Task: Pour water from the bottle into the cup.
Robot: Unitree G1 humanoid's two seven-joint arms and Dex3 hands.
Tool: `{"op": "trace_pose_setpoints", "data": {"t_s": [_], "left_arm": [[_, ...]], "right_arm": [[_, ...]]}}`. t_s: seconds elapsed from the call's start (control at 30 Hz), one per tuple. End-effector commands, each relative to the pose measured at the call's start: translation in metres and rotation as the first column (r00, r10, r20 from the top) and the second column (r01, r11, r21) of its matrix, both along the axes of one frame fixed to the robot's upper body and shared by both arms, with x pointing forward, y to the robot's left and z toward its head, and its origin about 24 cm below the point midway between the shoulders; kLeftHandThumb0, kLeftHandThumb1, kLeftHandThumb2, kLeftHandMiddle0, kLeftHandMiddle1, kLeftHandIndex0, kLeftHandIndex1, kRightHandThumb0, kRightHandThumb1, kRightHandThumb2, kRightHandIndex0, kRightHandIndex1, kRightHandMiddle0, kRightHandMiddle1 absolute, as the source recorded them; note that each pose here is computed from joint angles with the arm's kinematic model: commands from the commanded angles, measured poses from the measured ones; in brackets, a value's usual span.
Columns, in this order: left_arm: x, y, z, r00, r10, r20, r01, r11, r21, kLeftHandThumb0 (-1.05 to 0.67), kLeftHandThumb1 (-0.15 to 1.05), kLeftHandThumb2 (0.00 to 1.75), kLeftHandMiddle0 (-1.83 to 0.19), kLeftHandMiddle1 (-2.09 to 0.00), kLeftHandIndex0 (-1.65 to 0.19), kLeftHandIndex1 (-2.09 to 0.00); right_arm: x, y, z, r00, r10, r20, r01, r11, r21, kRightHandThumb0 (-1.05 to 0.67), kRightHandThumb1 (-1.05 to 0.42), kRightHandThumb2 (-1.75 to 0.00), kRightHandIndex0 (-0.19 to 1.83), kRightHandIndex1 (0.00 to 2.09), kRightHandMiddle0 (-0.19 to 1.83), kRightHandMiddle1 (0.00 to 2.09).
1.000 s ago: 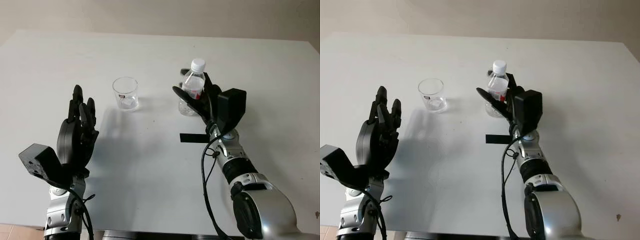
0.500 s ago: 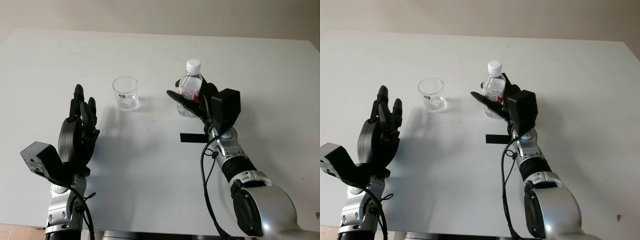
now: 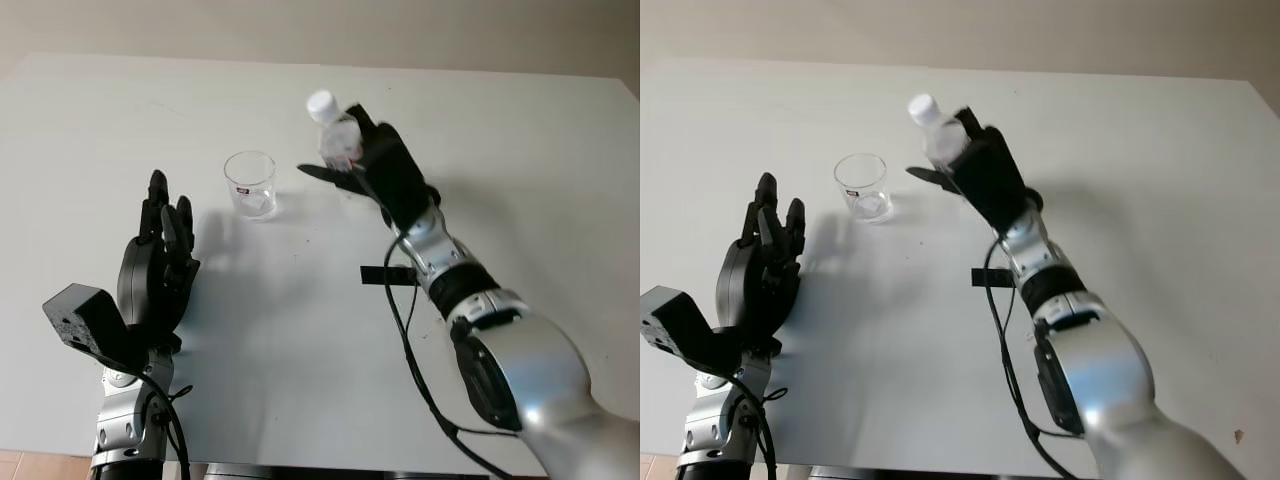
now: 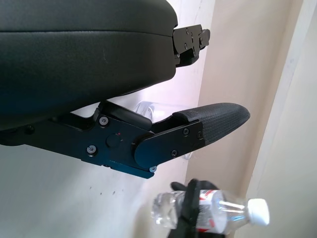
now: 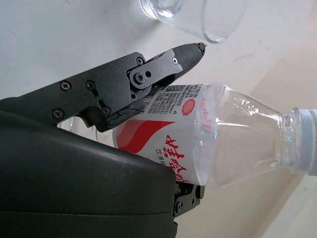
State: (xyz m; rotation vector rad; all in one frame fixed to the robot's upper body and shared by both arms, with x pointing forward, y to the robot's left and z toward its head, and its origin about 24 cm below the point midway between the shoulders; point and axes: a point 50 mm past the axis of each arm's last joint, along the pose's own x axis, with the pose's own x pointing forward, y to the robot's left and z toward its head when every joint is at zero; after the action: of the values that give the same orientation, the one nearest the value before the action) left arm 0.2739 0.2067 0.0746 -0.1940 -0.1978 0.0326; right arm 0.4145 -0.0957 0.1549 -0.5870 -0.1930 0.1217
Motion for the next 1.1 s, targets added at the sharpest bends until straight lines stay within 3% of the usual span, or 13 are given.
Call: {"op": "trace_pose_setpoints", "data": {"t_s": [0.0, 0.17, 0.3, 0.53, 0.7, 0.83, 0.93, 1.07], "left_arm": [[-0.002, 0.000, 0.002, 1.000, 0.005, 0.013, -0.005, 1.000, 0.008, -0.75, 1.05, 0.73, 0.07, -0.06, 0.14, -0.06], [-0.002, -0.001, 0.001, 1.000, 0.006, 0.011, -0.006, 1.000, 0.010, -0.75, 1.05, 0.73, 0.07, -0.06, 0.14, -0.06], [-0.003, -0.001, 0.000, 1.000, 0.008, 0.013, -0.008, 1.000, 0.013, -0.76, 1.05, 0.73, 0.08, -0.05, 0.14, -0.05], [-0.005, -0.001, -0.002, 1.000, 0.022, 0.010, -0.022, 1.000, 0.006, -0.76, 1.05, 0.72, 0.07, -0.06, 0.13, -0.06], [-0.006, -0.002, -0.002, 1.000, 0.022, 0.007, -0.022, 1.000, 0.009, -0.76, 1.05, 0.71, 0.07, -0.05, 0.13, -0.06], [-0.006, -0.003, -0.003, 1.000, 0.021, 0.008, -0.021, 1.000, 0.009, -0.76, 1.05, 0.71, 0.08, -0.05, 0.14, -0.05], [-0.006, -0.003, -0.003, 1.000, 0.021, 0.006, -0.021, 1.000, 0.006, -0.77, 1.05, 0.71, 0.08, -0.05, 0.14, -0.05], [-0.007, -0.004, -0.004, 1.000, 0.025, 0.005, -0.025, 1.000, 0.005, -0.77, 1.05, 0.71, 0.08, -0.05, 0.14, -0.05]], "right_arm": [[0.004, 0.002, 0.019, 0.999, -0.011, 0.041, 0.012, 1.000, -0.025, -0.10, -1.03, -0.17, 1.10, 2.09, 1.07, 2.09], [0.008, 0.005, 0.032, 0.997, -0.026, 0.068, 0.033, 0.994, -0.100, -0.12, -1.04, -0.16, 1.05, 2.09, 1.06, 2.09], [0.010, 0.006, 0.041, 0.995, -0.028, 0.093, 0.045, 0.979, -0.198, -0.12, -1.05, -0.17, 0.93, 2.09, 0.93, 2.09], [0.011, 0.006, 0.049, 0.978, -0.034, 0.204, 0.121, 0.893, -0.433, -0.16, -1.04, -0.11, 0.91, 2.09, 0.79, 2.09], [0.010, 0.008, 0.052, 0.954, 0.016, 0.299, 0.174, 0.783, -0.598, -0.16, -1.05, -0.14, 0.87, 2.09, 0.45, 2.09], [0.010, 0.011, 0.053, 0.945, 0.034, 0.324, 0.203, 0.717, -0.667, -0.17, -1.05, -0.20, 0.80, 2.09, 0.33, 2.09], [0.010, 0.014, 0.053, 0.942, 0.037, 0.333, 0.227, 0.661, -0.716, -0.22, -1.04, -0.11, 0.64, 2.09, 0.11, 2.09], [0.010, 0.020, 0.054, 0.945, 0.043, 0.324, 0.233, 0.607, -0.760, -0.27, -1.02, -0.06, 0.49, 2.09, 0.13, 1.74]]}}
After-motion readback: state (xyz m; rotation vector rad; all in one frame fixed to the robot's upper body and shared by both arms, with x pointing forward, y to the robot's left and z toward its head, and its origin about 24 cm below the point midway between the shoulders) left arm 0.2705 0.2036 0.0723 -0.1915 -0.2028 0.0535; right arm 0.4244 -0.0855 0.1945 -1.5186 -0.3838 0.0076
